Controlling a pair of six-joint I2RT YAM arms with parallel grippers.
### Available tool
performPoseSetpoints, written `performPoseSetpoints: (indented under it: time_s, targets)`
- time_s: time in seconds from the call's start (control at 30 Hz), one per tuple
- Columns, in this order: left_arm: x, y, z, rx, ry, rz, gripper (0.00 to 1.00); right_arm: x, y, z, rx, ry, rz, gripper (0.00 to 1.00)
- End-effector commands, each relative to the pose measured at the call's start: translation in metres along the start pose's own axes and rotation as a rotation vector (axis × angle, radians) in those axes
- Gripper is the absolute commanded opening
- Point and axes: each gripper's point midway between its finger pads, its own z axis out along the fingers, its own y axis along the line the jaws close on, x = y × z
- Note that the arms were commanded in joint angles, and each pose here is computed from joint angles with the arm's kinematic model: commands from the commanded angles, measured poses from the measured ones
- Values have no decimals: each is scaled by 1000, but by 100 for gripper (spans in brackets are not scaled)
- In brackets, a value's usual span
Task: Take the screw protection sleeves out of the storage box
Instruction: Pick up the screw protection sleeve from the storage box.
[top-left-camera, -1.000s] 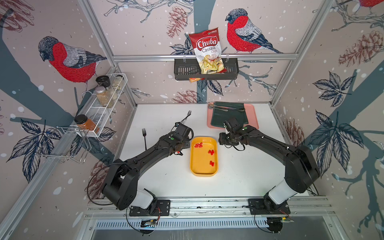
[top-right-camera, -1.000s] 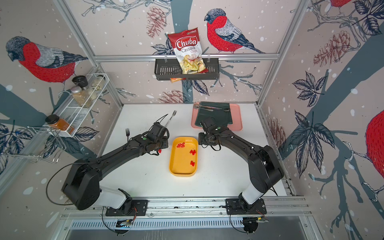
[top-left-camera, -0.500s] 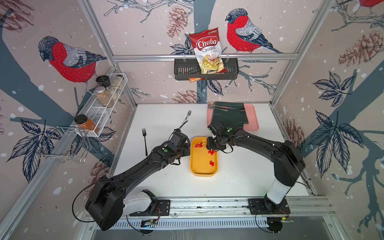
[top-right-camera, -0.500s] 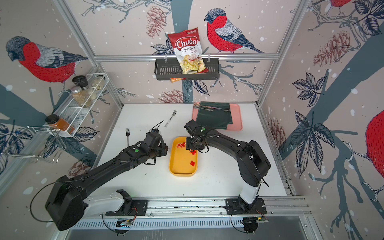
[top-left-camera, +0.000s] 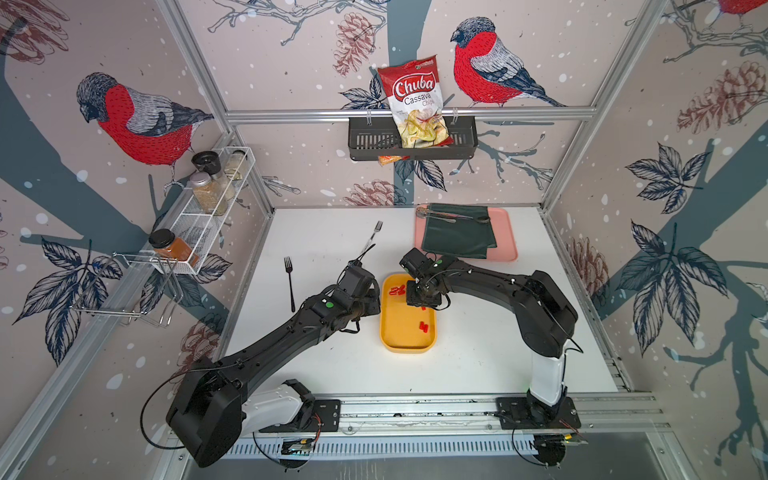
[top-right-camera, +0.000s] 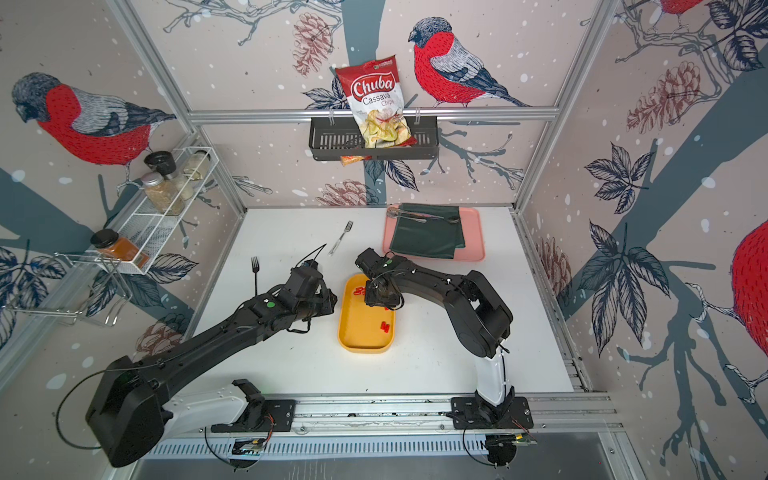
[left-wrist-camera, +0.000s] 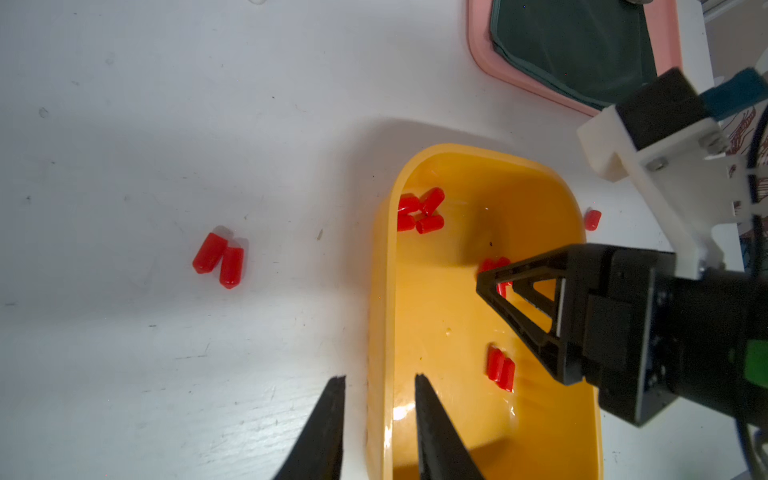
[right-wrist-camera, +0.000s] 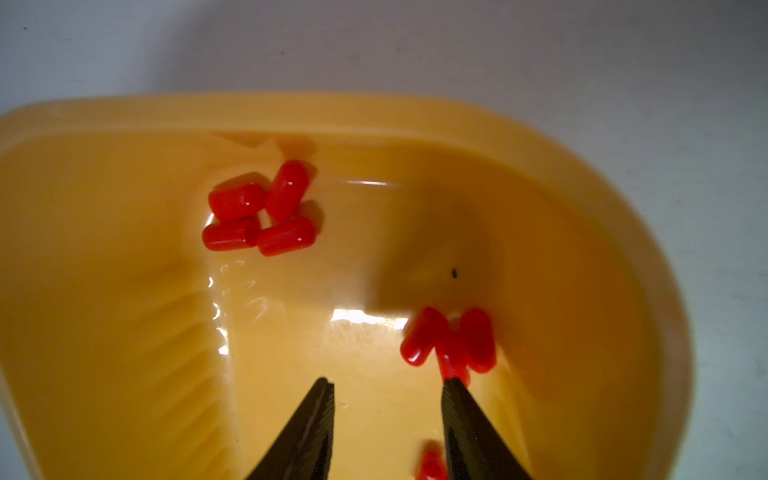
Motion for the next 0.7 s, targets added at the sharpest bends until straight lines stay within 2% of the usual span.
performPoseSetpoints:
  time_s: [0.0, 0.33, 0.67]
  targets:
    - [-4, -5, -1, 26, -20, 24, 31, -2, -7, 2, 50, -7, 28, 46]
    - [-2, -7, 0, 39, -14, 59, 31, -7, -11, 13, 123, -4, 39, 41]
    - [-2, -8, 2, 46, -11, 65, 30, -4, -11, 23, 138, 10, 29, 35]
